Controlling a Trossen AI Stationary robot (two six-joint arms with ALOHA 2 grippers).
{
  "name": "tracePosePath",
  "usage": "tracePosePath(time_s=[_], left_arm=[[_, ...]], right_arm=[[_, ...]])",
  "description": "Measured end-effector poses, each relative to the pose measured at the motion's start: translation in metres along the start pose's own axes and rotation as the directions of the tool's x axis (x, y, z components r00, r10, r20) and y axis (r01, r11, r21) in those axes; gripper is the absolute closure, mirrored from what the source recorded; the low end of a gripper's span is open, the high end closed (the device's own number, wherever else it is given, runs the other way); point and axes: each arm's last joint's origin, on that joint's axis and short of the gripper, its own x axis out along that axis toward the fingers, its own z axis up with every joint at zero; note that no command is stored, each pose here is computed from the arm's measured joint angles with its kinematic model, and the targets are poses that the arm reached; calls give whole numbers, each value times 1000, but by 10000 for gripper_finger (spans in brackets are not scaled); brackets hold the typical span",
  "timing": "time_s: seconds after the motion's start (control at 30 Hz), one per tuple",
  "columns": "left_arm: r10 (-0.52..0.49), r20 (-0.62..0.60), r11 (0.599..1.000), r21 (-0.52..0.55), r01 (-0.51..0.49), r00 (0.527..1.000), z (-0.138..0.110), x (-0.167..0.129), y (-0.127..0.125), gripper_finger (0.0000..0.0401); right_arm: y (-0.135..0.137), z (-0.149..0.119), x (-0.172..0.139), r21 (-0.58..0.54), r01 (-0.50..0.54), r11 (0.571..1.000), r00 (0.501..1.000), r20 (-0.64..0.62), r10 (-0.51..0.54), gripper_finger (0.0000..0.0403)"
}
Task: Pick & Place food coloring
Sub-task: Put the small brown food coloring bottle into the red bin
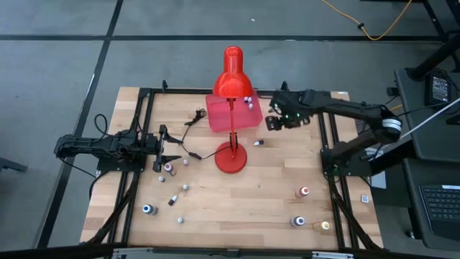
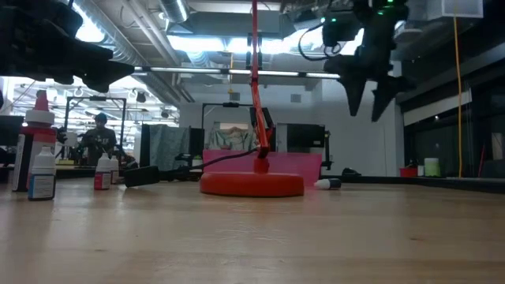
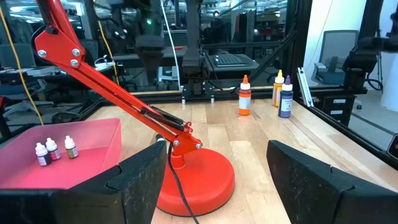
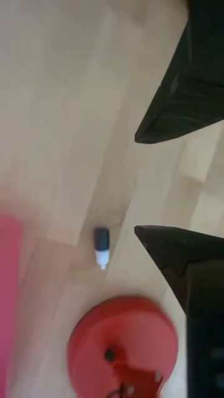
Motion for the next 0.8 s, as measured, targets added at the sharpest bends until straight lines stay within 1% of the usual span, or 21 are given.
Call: tracePosePath(time_s=[0.1,0.17,0.23,0.3,0.37,0.43,0.53,0.6,0.67,0.8], left_arm=[[0,0,1000,0,0,1000,0,0,0,130],[0,0,1000,0,0,1000,0,0,0,129],[0,0,1000,0,0,1000,0,0,0,128],[0,0,1000,0,0,1000,0,0,0,127],[-1,0,1000,0,1,1000,0,0,0,128],[0,0,1000,0,0,1000,0,0,0,129],[0,0,1000,0,0,1000,0,0,0,130],[0,0,1000,0,0,1000,0,0,0,128],[0,0,1000,0,0,1000,0,0,0,127],[0,0,1000,0,0,1000,0,0,0,128]], right_arm=[[-5,-15,13,114,-25,993,1000,-3,25,175],[-5,-23,21,164,-48,985,999,7,47,175],[-4,-29,28,219,-49,975,999,29,44,175],[-1,-35,34,302,-61,951,997,55,47,175],[5,-39,38,376,-102,921,993,92,72,175],[12,-44,42,440,-133,888,988,129,84,175],[22,-49,48,541,-180,821,978,188,91,175],[27,-53,54,602,-206,771,971,226,83,175],[31,-57,61,656,-208,725,969,241,60,175],[39,-67,75,755,-226,615,963,268,26,175]])
